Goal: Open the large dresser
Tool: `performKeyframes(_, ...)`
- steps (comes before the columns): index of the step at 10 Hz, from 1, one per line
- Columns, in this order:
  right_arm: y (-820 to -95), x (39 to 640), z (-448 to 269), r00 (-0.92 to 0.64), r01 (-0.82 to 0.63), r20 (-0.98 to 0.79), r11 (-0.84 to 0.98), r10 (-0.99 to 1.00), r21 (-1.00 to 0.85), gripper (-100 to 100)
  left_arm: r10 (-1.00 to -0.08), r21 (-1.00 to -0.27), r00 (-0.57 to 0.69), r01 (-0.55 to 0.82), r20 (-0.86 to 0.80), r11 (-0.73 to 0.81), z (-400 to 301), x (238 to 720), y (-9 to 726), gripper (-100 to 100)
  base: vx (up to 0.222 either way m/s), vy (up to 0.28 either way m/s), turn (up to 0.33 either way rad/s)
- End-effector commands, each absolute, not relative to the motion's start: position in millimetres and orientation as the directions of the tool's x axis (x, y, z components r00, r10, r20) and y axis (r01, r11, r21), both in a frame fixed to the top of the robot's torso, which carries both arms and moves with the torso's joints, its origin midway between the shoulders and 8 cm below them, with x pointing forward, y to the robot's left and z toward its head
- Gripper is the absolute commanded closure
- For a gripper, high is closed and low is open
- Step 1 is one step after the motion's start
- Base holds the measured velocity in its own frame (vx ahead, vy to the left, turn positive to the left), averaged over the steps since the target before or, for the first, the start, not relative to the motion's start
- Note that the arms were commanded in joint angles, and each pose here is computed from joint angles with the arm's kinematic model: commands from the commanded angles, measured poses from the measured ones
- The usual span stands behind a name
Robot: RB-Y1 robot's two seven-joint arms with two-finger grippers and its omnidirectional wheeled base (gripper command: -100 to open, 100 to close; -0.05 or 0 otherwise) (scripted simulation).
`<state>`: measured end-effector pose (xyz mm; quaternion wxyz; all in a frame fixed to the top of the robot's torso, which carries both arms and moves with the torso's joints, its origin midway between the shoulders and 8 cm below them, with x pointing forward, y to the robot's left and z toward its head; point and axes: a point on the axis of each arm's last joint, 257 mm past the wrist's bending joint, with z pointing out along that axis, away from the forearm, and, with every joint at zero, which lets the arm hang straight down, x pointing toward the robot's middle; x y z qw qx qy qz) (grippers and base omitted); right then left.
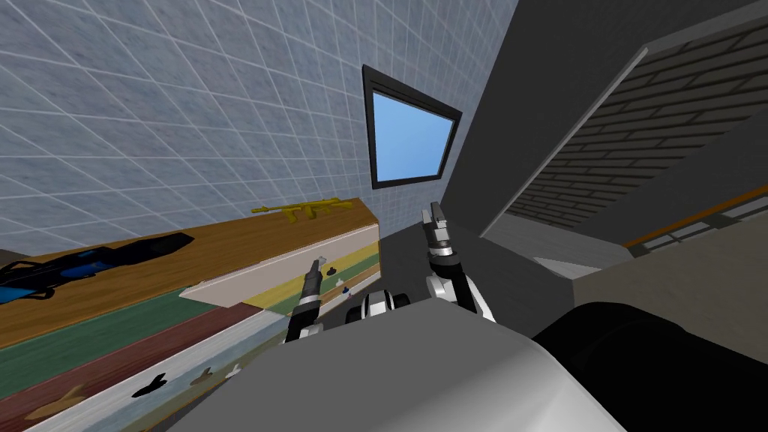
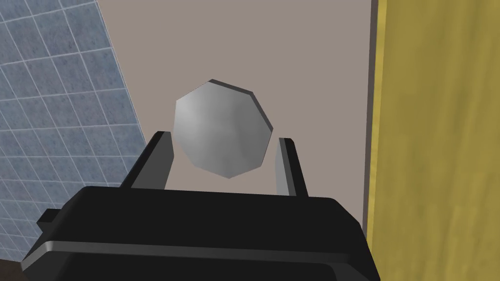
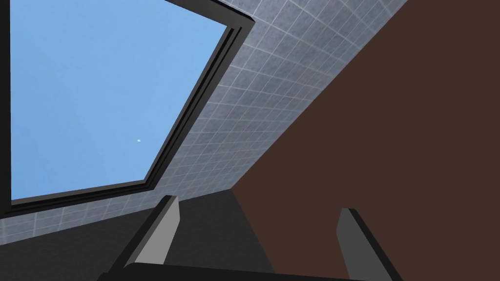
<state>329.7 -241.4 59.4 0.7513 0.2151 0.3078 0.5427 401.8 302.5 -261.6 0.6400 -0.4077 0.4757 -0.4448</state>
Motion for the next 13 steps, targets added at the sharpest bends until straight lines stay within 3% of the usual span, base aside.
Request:
performKeyframes(1, -241.4, 329.7, 59.4, 0.222, -0.683, -0.229, 0.318, 0.948, 0.657, 0, -0.958, -0.949, 0.148, 0.163, -0.248, 0.271, -262.7, 396.7, 303.2, 100, -0.185, -0.087, 0.025)
performKeyframes(13, -241.4, 329.7, 59.4, 0.222, -0.683, -0.229, 0.319, 0.948, 0.657, 0, -0.960, -0.950, 0.131, 0.161, -0.249, 0.268, -264.8, 376.4, 292.6, 100, -0.151, -0.051, 0.013)
